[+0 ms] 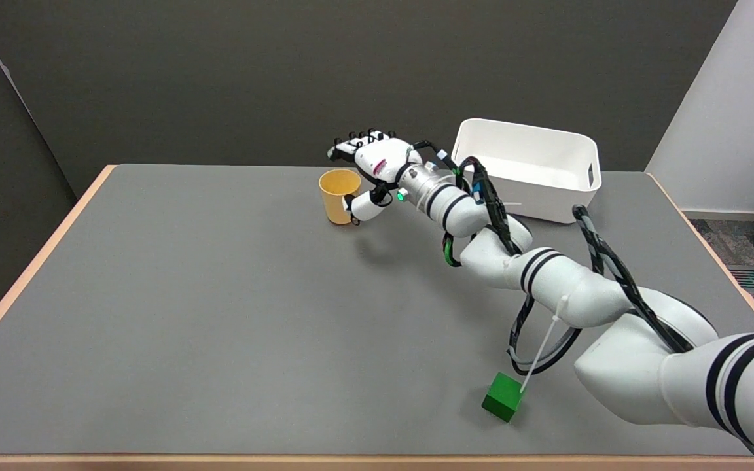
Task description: Pick up the yellow cup.
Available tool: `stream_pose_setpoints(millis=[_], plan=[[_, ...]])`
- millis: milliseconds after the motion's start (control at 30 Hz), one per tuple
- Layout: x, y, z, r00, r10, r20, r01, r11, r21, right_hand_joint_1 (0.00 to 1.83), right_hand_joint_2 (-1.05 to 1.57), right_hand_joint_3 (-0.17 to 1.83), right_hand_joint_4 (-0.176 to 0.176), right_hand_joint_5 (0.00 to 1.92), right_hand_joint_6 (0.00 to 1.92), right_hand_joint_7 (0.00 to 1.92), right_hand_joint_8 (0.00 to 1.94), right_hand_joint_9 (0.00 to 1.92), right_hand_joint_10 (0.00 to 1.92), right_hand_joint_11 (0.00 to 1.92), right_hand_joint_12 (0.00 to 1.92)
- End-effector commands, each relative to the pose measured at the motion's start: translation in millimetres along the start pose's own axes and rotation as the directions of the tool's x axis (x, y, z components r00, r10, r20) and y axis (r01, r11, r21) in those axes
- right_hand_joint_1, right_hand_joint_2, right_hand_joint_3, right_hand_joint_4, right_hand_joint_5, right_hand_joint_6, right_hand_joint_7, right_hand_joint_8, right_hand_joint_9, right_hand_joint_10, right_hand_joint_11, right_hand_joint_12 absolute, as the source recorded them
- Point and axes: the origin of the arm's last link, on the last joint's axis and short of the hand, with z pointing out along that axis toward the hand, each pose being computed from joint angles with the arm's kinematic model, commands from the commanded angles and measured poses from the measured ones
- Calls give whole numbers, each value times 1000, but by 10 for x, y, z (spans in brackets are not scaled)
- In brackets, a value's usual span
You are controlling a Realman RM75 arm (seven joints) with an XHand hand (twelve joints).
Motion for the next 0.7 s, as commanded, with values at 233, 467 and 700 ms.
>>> stream_pose_setpoints(millis=[233, 467, 700], plan=[[-115, 112, -156, 1000, -12, 21, 12, 1000, -17, 757, 773, 898, 176, 332, 1026, 245, 298, 221, 595, 65, 1078], [-153, 55, -143, 999, -27, 41, 27, 1000, -5, 759, 775, 899, 176, 329, 1030, 246, 299, 222, 597, 67, 1081], [-190, -17, -125, 997, -45, 61, 44, 999, 12, 764, 758, 933, 176, 322, 1033, 249, 296, 224, 601, 64, 1092]])
